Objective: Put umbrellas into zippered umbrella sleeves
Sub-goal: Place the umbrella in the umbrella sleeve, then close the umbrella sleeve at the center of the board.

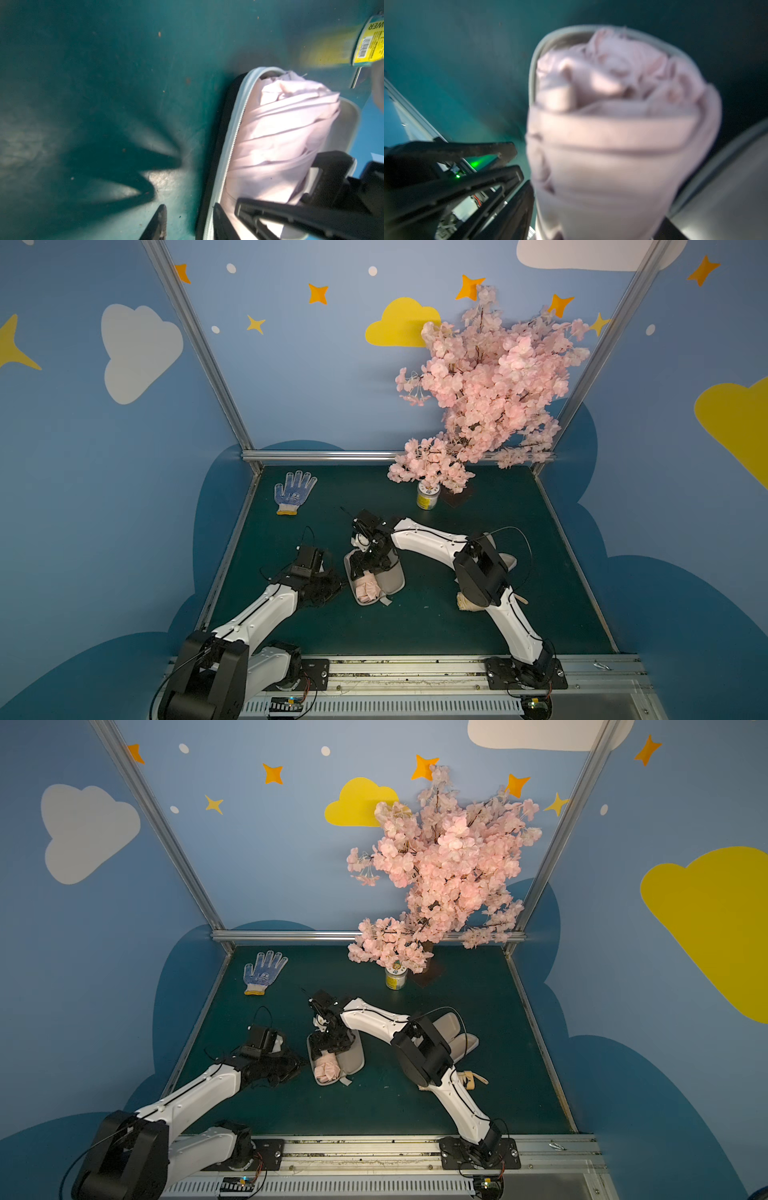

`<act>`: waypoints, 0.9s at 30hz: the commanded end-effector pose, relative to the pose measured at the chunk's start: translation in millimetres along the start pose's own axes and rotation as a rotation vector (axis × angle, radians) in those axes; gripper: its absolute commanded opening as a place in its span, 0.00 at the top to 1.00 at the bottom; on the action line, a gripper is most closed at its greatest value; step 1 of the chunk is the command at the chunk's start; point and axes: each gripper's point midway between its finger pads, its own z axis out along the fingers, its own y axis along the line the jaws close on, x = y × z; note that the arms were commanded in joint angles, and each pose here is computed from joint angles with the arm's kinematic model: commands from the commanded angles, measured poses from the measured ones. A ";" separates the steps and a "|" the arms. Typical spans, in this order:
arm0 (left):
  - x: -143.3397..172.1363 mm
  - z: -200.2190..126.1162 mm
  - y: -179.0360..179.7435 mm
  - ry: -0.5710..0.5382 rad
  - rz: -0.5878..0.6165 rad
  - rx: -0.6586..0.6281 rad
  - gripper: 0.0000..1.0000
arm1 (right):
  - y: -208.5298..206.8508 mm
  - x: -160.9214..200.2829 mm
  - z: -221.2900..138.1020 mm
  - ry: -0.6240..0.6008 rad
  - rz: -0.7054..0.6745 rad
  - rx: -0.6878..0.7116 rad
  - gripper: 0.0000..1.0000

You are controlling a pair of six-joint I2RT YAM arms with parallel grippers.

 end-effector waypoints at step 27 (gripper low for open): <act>21.6 -11.9 -27.6 0.018 0.098 0.101 0.54 | -49.4 1.5 -90.5 -0.128 0.180 -0.372 0.37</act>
